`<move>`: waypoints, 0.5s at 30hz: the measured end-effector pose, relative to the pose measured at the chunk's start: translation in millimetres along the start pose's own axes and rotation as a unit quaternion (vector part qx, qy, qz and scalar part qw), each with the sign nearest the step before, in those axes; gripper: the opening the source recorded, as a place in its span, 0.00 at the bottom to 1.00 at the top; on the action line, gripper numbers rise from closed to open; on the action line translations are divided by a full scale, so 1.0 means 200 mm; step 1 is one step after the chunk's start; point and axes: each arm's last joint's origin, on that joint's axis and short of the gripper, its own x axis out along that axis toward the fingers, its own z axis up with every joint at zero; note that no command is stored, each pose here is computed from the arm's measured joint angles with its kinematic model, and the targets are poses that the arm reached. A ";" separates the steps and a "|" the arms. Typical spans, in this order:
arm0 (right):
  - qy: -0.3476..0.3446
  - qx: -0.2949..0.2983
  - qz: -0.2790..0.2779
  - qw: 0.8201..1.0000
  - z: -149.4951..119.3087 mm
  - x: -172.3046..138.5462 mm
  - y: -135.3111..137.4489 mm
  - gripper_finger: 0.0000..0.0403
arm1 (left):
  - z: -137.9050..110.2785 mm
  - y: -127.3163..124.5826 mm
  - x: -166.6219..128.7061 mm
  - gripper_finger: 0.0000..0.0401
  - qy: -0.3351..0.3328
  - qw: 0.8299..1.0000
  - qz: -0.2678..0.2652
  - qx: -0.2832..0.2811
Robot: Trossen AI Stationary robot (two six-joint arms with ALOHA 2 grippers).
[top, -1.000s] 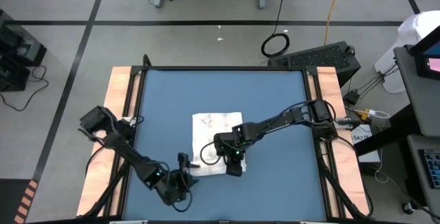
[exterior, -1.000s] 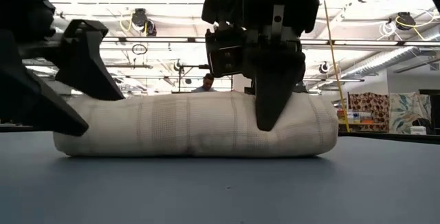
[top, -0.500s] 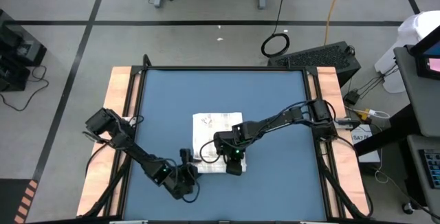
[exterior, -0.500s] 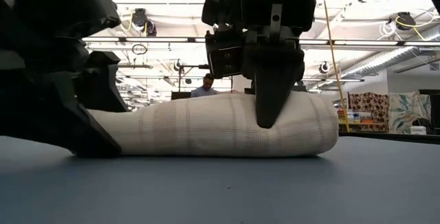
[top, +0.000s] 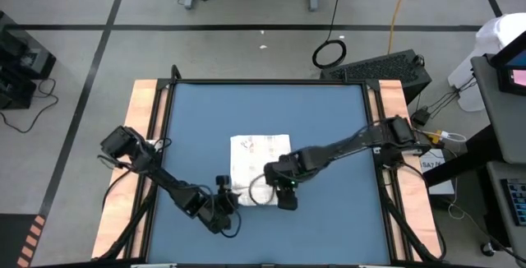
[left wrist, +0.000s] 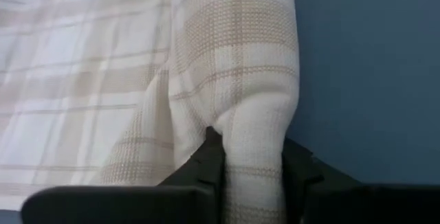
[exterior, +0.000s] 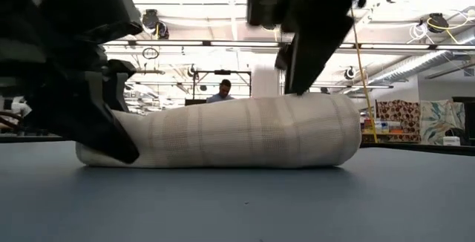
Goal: Roll towel into tight, uniform cylinder
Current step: Roll the white towel
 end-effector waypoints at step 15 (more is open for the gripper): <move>-0.140 -0.170 -0.311 0.925 -0.31 0.16 0.53 0.57 | 0.14 0.25 -0.07 0.24 0.095 0.980 -0.155 -0.086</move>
